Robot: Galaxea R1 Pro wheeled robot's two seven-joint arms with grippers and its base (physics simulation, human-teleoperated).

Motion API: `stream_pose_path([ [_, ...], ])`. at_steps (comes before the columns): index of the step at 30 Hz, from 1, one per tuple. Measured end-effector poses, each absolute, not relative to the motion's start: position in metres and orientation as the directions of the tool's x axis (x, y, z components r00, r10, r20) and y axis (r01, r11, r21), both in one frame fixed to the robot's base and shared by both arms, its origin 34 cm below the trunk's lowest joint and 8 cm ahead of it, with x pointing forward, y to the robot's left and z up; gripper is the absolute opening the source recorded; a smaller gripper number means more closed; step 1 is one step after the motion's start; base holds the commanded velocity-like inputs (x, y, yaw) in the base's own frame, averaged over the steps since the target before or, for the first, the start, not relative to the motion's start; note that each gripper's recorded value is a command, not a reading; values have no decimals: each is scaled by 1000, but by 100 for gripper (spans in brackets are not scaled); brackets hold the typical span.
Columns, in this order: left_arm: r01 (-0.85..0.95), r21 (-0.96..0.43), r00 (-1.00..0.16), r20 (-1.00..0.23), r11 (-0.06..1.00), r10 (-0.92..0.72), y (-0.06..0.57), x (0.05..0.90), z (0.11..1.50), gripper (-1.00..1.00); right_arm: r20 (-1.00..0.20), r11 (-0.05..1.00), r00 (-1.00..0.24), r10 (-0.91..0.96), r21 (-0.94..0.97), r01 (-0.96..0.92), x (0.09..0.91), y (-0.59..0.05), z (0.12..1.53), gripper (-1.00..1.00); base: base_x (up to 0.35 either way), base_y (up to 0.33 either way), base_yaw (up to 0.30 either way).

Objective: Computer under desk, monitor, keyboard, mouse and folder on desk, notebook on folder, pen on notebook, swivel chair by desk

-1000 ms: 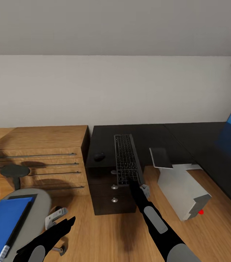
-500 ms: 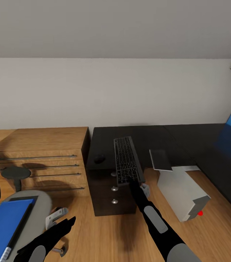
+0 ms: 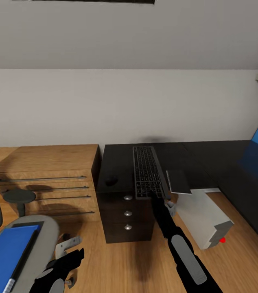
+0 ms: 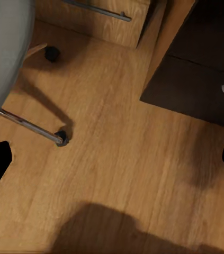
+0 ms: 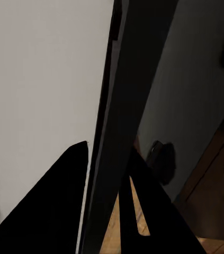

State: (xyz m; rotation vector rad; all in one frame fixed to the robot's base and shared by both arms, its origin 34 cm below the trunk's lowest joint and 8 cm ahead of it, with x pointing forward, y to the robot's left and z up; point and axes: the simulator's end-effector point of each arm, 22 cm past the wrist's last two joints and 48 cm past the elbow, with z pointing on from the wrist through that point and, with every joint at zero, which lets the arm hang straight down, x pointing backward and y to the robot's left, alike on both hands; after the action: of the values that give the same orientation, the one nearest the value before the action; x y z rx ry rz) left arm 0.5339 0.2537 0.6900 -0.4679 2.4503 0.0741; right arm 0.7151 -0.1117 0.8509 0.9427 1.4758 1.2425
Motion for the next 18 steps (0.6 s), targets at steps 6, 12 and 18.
stream_pose_path([
  [6,-350,-42,-739,-602,936,-303,253,533,700,100,-185,178,-231,955,983,-51,702,-120,884,-100,-185,-161,0],
  [12,-335,-41,-744,-602,941,-290,247,533,710,100,-207,200,-231,951,978,-55,702,-130,892,-100,-245,-212,0],
  [18,-334,-42,-744,-602,942,-290,246,534,720,100,-227,219,-229,947,974,-58,702,-139,901,-100,-248,-216,0],
])
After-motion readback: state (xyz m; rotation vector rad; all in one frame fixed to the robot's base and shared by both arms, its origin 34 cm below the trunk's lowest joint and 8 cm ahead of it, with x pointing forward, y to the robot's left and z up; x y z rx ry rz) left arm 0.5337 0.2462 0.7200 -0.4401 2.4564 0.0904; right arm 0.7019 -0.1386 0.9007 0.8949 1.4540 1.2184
